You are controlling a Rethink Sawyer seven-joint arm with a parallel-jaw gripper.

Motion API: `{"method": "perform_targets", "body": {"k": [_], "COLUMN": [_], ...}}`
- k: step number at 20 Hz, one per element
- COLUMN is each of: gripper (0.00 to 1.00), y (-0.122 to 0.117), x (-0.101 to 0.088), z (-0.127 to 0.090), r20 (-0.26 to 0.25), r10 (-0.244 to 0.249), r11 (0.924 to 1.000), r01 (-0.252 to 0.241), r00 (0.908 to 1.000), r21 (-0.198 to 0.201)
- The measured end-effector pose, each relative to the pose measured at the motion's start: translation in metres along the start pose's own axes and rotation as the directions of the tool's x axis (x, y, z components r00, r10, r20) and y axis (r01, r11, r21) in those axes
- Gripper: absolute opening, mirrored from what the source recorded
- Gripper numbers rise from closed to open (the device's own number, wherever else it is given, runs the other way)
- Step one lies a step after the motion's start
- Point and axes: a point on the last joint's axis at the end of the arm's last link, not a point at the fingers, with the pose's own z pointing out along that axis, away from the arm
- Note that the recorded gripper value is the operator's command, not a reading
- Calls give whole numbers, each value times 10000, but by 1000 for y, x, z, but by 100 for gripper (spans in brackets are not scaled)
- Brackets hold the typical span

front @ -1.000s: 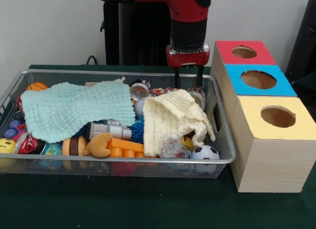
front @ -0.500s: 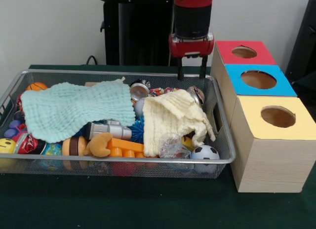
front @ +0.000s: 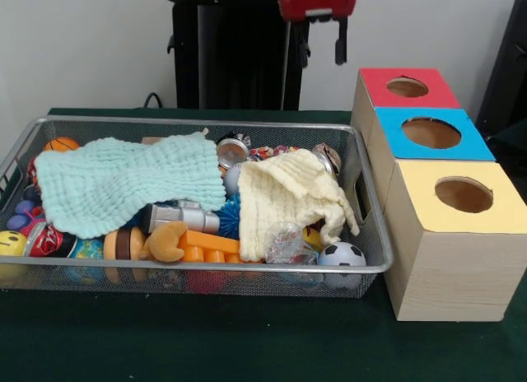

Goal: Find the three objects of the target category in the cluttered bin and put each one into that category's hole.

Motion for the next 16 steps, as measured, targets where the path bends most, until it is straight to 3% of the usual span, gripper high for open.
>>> {"method": "perform_targets", "body": {"k": [3,6,10,16], "gripper": [100,100,100,100], "y": [-4,-4,6,27], "x": [12,28,59,79], "z": [-21,-32,-39,-42], "r20": [68,-3,-340,-784], "r10": [397,456,160,-336], "r11": [9992,9989,9998,9994], "r01": [-396,-456,-164,332], "r00": [9992,9990,9993,9964], "r21": [-101,-115,-112,-62]}}
